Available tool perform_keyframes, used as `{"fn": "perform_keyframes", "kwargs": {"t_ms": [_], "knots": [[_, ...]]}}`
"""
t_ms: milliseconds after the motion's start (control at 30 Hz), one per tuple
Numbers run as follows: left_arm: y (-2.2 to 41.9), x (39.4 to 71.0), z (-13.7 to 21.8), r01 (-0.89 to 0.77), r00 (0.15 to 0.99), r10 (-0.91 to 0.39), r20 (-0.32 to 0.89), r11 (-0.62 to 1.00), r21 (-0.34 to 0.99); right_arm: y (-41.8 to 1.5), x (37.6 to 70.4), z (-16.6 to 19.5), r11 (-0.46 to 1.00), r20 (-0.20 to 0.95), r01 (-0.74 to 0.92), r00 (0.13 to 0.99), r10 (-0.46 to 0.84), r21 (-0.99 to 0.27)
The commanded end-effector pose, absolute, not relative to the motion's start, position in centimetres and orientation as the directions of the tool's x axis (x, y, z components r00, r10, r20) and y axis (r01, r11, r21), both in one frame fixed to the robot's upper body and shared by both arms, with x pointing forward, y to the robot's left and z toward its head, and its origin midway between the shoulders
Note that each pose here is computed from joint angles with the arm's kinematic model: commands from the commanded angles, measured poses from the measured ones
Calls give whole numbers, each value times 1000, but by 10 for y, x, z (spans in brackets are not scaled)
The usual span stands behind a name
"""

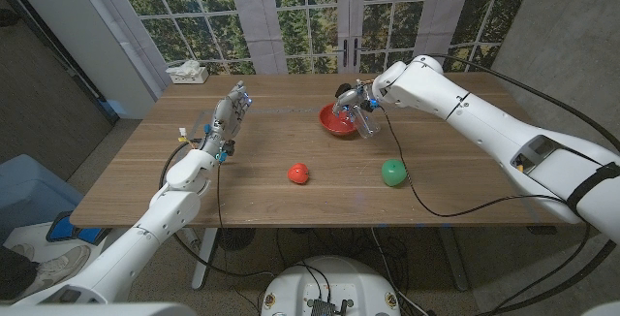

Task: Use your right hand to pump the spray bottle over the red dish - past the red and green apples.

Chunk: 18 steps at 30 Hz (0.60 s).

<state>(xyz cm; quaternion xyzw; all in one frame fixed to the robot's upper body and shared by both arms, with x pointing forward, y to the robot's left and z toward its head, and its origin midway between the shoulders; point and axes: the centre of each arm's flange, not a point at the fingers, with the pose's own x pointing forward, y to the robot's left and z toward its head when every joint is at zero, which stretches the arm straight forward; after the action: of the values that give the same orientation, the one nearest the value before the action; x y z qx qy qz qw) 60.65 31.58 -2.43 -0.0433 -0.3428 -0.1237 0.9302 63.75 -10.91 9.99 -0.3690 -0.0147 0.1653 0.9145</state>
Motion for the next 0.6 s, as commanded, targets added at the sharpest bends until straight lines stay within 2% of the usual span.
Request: {"fn": "perform_keyframes", "kwargs": {"t_ms": [33, 600], "knots": [[313, 609, -21, 263, 735, -209, 645, 965, 13, -121, 638, 97, 713, -56, -271, 949, 309, -647], [309, 607, -15, 266, 728, -219, 649, 964, 27, -133, 630, 96, 754, 5, -251, 947, 320, -607]]}}
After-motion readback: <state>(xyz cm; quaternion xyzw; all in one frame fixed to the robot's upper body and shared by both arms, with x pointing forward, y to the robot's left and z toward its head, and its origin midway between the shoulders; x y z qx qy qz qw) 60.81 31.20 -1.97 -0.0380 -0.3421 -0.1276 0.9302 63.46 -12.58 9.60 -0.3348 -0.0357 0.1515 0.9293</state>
